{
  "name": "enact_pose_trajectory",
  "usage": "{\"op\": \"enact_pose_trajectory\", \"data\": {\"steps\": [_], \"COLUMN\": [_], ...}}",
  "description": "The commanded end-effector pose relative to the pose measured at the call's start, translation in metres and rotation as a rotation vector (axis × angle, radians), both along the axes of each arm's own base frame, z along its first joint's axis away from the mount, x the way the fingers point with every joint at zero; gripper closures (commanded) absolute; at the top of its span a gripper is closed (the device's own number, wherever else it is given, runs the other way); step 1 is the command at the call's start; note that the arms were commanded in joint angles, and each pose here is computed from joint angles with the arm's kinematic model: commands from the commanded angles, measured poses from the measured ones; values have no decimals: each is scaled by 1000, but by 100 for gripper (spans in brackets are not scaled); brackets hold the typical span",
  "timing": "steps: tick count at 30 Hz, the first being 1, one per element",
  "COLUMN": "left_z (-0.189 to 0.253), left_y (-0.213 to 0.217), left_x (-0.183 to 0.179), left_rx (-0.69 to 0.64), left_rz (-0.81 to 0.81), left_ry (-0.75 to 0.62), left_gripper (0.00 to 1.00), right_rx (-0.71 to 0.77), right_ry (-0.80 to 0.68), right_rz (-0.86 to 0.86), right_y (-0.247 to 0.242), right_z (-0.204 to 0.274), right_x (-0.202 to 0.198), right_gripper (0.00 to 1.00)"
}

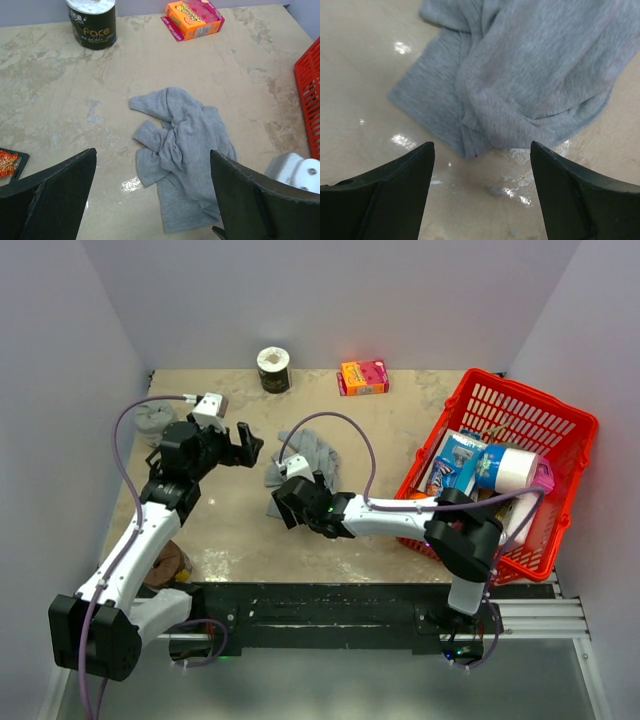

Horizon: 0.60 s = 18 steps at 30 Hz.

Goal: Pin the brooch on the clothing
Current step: Pick up the crumped clothing from the center of the board.

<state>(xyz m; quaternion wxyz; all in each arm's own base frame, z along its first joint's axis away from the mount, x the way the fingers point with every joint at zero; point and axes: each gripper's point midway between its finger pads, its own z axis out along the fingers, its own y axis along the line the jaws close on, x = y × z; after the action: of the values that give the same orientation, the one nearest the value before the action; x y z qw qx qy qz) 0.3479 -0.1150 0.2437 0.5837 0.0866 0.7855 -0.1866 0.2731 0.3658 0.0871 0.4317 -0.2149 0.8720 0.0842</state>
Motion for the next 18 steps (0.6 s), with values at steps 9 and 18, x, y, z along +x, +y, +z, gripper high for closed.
{"op": "enact_pose_trajectory", "data": {"steps": [9, 18], "left_z": [-86, -156], "left_y": [-16, -15], "left_x": [-3, -41], "left_rx": [51, 167], "left_rz": [-37, -97], "left_ry": [310, 528], "left_gripper": [1, 1], "right_rx": [33, 64], "right_ry": [-43, -8], "right_rz": [-109, -84], "right_y": [3, 0], "right_z": [-19, -30], "right_x": [44, 54], "right_gripper": [30, 50]}}
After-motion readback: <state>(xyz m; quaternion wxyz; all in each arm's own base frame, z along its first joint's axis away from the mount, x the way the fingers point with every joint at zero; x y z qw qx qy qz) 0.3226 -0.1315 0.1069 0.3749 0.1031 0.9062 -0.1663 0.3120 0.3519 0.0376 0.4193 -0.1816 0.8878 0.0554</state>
